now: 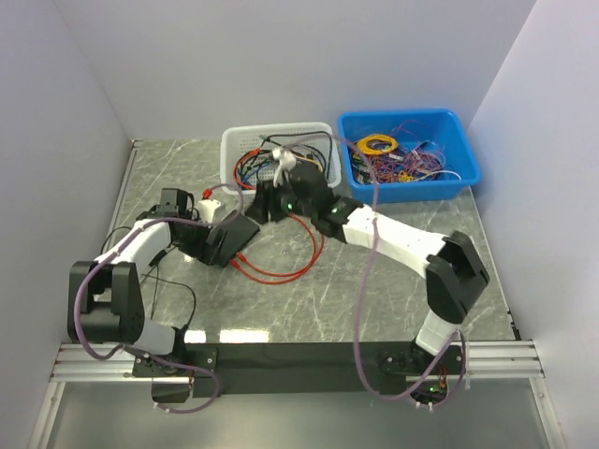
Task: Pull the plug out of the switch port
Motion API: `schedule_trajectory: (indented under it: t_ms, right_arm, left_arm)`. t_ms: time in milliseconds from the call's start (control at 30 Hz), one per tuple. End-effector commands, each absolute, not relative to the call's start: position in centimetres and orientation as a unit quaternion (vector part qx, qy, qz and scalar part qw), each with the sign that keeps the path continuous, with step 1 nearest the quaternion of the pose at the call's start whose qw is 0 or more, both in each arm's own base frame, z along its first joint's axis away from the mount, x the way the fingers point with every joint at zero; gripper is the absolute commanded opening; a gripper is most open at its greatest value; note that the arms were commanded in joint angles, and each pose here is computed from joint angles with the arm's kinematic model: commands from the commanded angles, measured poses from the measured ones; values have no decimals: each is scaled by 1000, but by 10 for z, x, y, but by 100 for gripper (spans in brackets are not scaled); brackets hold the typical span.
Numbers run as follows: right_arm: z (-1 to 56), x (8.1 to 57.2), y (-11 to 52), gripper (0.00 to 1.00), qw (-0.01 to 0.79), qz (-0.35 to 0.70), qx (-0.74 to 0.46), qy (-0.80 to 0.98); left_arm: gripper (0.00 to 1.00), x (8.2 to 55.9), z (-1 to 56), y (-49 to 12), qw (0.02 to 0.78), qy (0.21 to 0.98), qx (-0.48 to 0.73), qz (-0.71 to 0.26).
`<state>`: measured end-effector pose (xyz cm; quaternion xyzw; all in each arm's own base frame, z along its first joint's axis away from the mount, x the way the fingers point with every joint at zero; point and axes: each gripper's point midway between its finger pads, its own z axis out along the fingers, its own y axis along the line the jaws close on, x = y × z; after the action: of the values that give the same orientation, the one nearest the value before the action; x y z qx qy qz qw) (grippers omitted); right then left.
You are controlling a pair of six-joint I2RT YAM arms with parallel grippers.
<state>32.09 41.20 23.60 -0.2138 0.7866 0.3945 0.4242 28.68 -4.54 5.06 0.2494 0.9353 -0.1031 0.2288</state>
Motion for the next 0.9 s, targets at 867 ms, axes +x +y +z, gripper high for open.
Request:
schedule_trajectory:
  t_ms: [867]
  right_arm:
    - [27,286,482,54,148,536,-51,829]
  left_arm:
    - [99,287,22,-51,222,937,243,-122]
